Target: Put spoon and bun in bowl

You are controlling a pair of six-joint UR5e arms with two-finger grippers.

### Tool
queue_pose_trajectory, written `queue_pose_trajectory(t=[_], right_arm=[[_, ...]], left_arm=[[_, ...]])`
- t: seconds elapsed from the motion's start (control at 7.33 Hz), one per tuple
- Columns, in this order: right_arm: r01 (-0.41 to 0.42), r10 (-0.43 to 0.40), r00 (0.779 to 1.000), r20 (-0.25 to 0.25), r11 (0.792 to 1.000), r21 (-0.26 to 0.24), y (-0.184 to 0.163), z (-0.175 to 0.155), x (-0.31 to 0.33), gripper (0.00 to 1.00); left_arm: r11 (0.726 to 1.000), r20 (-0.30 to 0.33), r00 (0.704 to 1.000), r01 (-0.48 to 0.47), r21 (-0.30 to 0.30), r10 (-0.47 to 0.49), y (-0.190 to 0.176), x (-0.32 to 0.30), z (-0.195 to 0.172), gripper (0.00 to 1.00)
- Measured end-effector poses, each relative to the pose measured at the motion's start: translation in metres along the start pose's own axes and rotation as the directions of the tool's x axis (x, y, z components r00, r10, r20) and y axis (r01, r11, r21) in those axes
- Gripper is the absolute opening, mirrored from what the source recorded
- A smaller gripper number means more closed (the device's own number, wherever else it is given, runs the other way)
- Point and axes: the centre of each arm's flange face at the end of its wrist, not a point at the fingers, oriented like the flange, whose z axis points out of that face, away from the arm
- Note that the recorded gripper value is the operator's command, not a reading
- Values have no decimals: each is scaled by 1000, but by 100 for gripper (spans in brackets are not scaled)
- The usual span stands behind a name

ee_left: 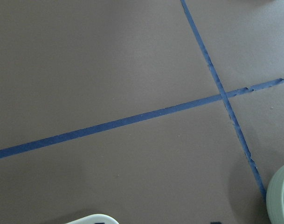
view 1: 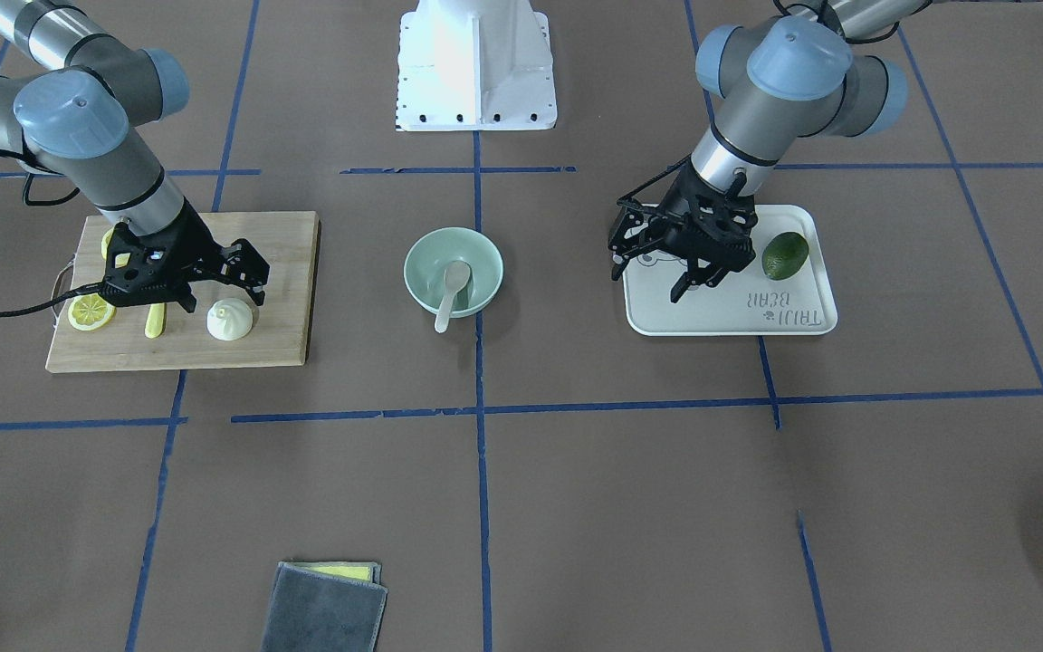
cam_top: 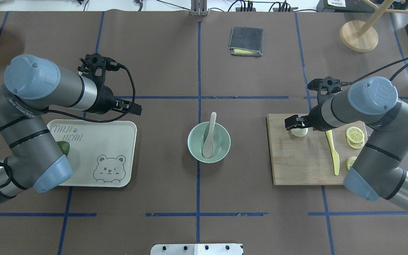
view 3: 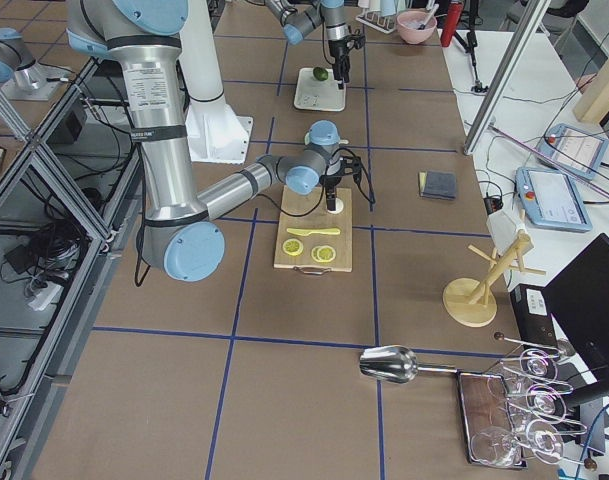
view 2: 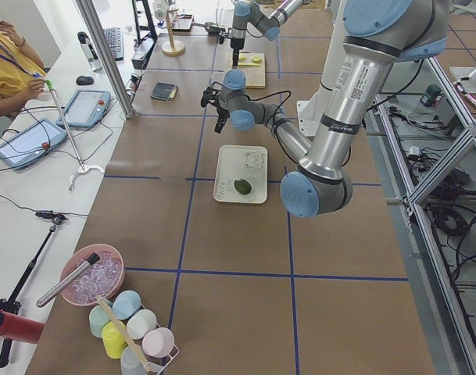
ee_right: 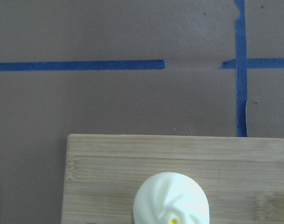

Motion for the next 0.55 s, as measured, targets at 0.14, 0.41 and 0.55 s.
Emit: queue_pose_trajectory(t=[0.14,0.41,0.55], right_arm=[[-4,4,1000,-16,1000,-1,0,6,2,87],[-9,9,999,-35,1000,0,0,12,8,47],[-11,11,999,-40,1000,0,0,13,9,32]], left_arm=[[1000,0,1000,0,0,0,0,0,0,84],[1000,0,1000,0,1,0,0,0,0,84],[1000,-1,1000,0,1,0,0,1,-1,84]])
